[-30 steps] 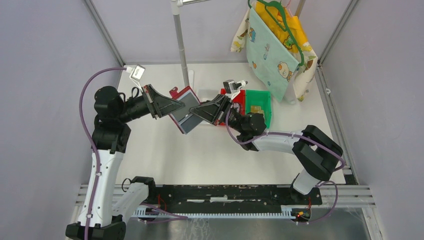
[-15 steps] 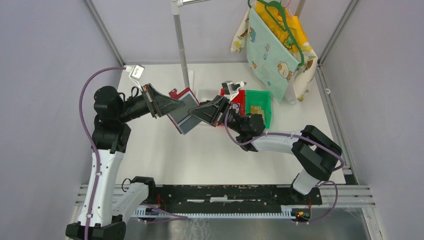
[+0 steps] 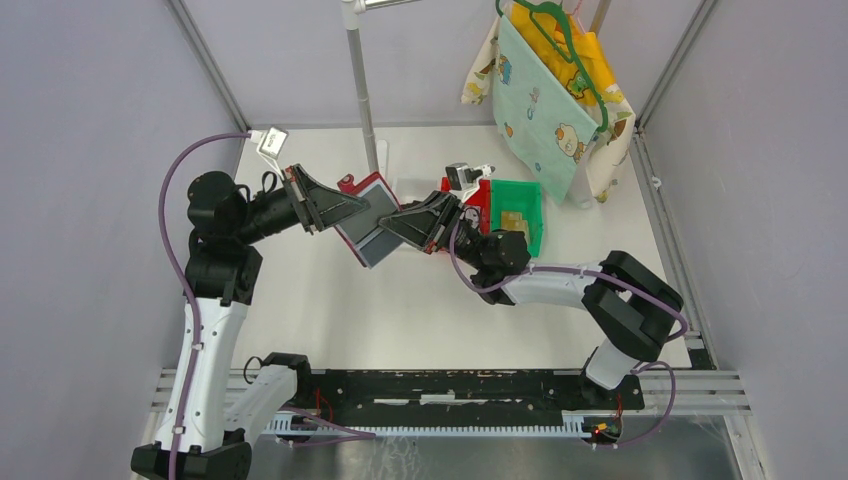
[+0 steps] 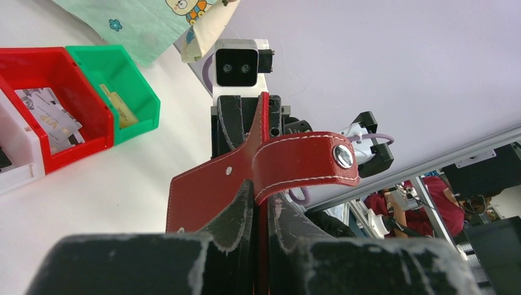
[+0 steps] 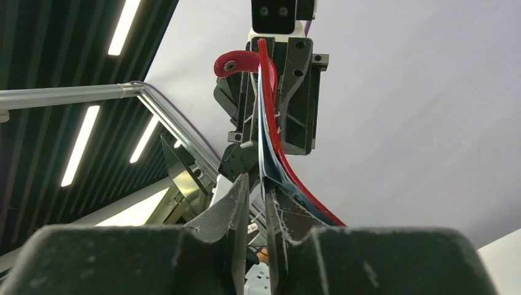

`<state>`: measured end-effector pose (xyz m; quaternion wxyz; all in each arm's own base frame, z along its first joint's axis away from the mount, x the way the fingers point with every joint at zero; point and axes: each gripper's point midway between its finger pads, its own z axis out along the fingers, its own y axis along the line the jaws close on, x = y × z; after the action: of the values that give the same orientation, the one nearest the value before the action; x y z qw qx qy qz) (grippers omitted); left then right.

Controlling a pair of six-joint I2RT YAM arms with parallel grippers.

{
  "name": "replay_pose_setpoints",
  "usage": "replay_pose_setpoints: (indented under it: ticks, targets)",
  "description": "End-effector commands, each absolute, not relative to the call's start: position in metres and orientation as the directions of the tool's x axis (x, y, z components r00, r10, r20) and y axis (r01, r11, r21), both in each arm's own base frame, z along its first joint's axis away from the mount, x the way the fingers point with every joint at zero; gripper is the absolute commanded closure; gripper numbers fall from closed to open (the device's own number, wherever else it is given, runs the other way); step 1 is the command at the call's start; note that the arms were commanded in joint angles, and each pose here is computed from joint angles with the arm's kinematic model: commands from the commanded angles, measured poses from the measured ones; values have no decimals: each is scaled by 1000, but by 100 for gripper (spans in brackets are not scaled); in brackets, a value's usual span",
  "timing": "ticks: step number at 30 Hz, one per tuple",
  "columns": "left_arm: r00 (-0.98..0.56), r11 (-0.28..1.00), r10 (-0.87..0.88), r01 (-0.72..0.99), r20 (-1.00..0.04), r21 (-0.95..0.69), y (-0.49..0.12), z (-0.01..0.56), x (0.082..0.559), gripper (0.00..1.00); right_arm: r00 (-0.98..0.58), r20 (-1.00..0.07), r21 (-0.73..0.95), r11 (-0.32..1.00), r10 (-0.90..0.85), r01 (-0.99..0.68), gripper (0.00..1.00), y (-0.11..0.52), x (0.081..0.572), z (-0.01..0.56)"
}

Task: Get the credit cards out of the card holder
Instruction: Remove the credit card from the card holder.

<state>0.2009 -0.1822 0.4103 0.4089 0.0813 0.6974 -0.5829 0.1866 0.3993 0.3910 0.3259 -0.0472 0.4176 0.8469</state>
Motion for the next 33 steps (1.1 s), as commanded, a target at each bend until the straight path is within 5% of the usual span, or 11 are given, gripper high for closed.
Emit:
replay_pose_setpoints:
  ticks: [1, 5, 13, 33]
  targets:
    - [-592, 286, -390, 650, -705, -704, -182, 438, 193, 98, -756, -341, 583, -505, 559, -636, 75, 385, 176, 414]
    - [-591, 288, -393, 648, -704, -705, -182, 438, 193, 98, -751, -332, 565, -517, 570, -643, 71, 382, 175, 418]
    - [-593, 289, -402, 641, -698, -711, -181, 439, 194, 98, -748, -313, 540, -539, 585, -647, 91, 378, 172, 422]
    - [-584, 320, -433, 612, -687, -723, -178, 436, 204, 98, -727, -274, 507, -548, 629, -665, 100, 359, 164, 418]
